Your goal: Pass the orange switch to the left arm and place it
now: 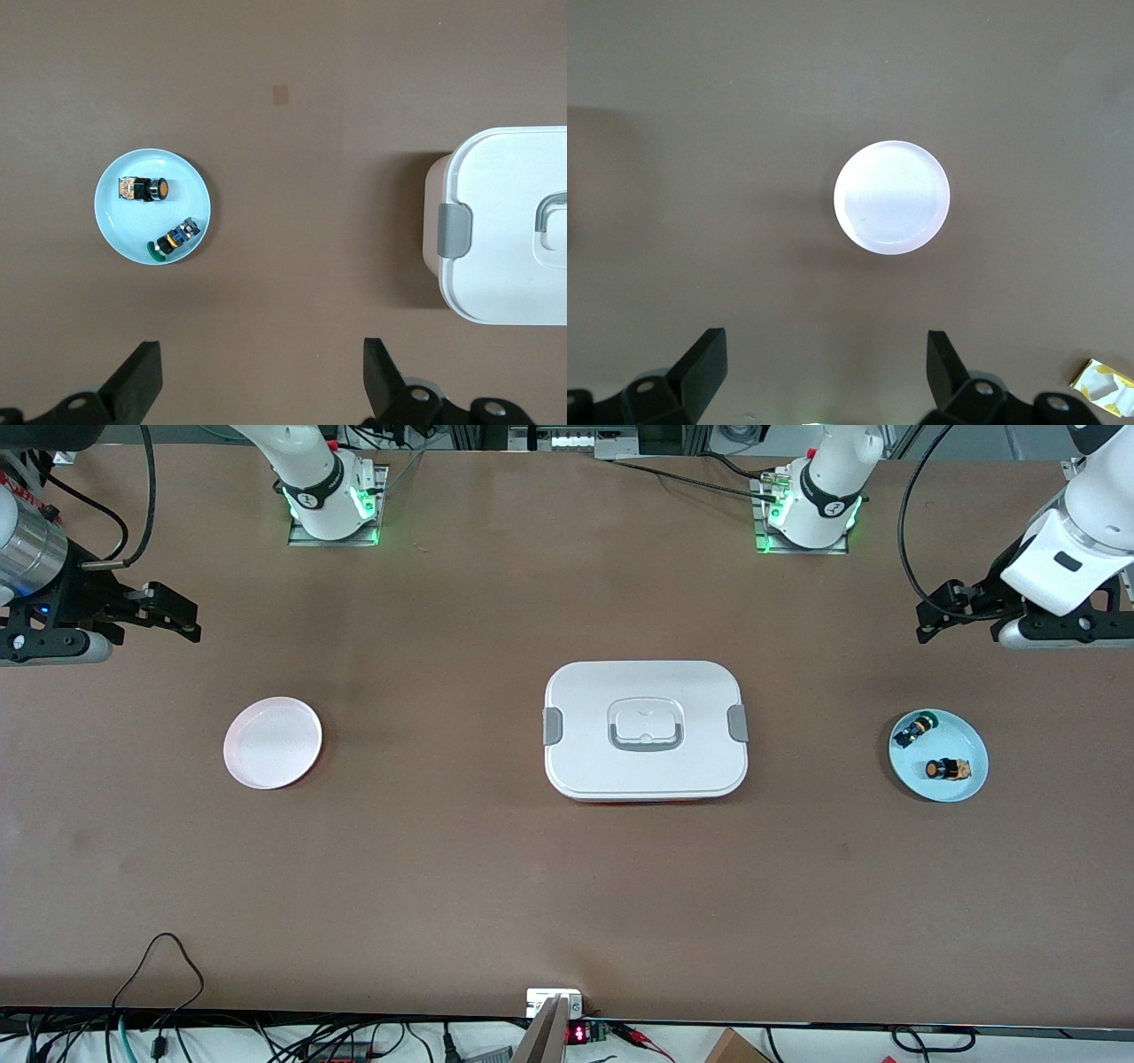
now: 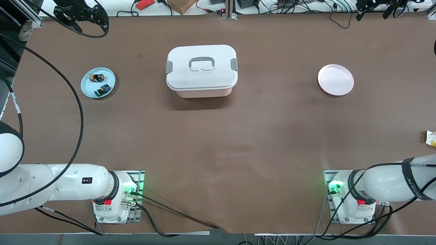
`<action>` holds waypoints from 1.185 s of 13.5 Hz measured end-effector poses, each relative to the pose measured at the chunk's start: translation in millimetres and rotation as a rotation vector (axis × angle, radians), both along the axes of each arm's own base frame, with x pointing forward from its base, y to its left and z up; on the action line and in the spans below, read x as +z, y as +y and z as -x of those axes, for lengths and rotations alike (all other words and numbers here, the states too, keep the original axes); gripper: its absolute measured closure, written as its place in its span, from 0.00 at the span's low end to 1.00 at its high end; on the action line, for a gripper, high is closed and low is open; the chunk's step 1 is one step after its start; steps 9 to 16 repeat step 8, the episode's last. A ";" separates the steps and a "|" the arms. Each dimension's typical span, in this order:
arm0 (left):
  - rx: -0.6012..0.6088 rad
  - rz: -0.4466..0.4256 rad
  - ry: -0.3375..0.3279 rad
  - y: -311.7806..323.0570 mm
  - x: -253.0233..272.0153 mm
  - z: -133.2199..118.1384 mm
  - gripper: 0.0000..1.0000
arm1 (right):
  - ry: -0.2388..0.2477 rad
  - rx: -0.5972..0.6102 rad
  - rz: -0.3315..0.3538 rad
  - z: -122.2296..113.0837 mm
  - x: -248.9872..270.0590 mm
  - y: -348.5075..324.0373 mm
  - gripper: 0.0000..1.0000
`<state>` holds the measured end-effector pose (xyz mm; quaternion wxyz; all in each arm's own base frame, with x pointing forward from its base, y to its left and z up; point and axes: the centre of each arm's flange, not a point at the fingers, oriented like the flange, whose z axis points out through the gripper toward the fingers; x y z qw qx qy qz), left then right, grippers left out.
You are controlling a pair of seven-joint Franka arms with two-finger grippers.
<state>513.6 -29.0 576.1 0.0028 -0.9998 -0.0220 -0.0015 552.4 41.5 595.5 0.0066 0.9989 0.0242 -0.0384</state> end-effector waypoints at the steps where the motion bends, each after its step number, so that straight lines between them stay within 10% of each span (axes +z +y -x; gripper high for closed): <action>1: 0.000 0.000 -0.001 -0.2 -1.6 -1.8 0.00 | 0.000 0.000 0.000 0.0 0.0 0.0 0.00; 16: 0.005 0.005 0.013 2.5 -14.1 -23.1 0.00 | 0.000 0.000 0.000 0.0 0.3 0.0 0.00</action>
